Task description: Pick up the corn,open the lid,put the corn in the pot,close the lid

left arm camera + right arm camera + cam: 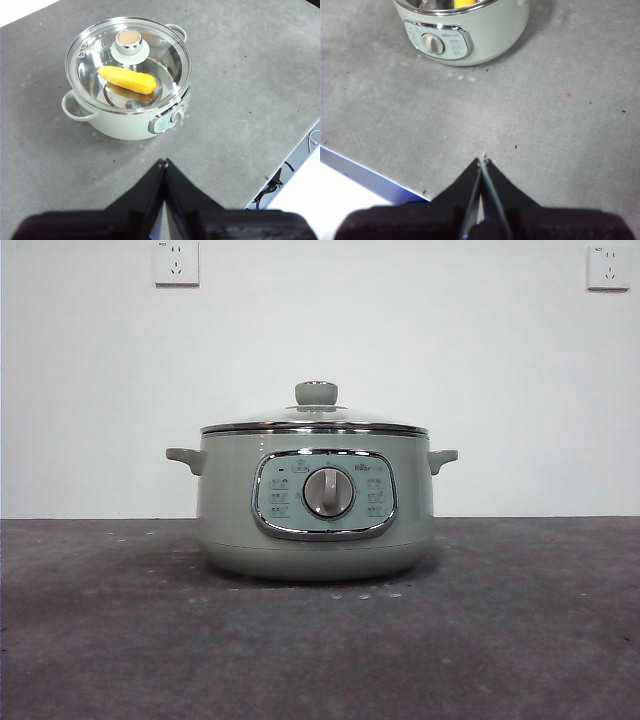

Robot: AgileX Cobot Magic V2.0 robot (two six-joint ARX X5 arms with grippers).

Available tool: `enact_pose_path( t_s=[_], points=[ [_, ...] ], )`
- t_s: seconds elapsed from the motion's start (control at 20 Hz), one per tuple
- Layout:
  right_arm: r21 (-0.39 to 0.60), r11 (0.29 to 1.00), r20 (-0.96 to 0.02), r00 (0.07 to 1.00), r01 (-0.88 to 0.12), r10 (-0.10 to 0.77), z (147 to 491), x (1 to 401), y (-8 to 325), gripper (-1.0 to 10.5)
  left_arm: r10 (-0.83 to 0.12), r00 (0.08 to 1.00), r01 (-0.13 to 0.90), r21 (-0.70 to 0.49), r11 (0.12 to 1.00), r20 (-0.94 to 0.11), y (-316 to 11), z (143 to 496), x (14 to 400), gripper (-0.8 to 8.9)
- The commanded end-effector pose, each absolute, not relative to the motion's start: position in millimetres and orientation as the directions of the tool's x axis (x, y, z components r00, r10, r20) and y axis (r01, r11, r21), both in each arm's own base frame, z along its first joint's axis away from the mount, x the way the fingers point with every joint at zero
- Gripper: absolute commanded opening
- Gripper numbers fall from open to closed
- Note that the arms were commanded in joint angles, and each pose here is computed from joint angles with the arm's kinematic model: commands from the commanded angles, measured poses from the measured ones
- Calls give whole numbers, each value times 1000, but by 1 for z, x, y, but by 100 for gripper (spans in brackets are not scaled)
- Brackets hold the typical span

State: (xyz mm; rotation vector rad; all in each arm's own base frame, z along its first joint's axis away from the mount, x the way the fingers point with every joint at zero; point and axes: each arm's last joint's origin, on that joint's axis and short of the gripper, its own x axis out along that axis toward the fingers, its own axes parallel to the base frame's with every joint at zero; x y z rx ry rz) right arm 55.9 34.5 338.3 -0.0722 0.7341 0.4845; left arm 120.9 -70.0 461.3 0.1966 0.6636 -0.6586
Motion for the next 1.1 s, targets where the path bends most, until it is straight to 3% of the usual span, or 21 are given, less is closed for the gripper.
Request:
enact_pose_path(
  t_s=[0.05,0.3,0.45,0.6,0.75,0.9,1.1],
  points=[
    [106,889,-661,636,-446,398,336,57,35,1,-503,598,621,-35,783,-624,-69,462,120,-4],
    [106,889,-661,636,-446,398,336,57,35,1,-503,607,618,-32,785,-615,-70,463,121,-4],
    [106,889,-661,636,-446,398,336,57,35,1,-517,648,610,-26,792,-560,-71,468,124,-4],
    [106,889,-661,636,-446,398,336,57,35,1,-463,730,552,34,833,-503,-68,474,128,-4],
    [106,889,-661,636,-446,398,336,57,35,2,-392,853,459,136,878,-345,-48,488,124,-4],
    [106,889,-661,636,-446,397,336,57,35,1,-403,900,428,154,891,-169,-29,486,107,-4],
    [106,889,-661,636,-446,398,336,57,35,1,-277,960,279,183,943,-36,-11,432,95,-4]
  ],
)
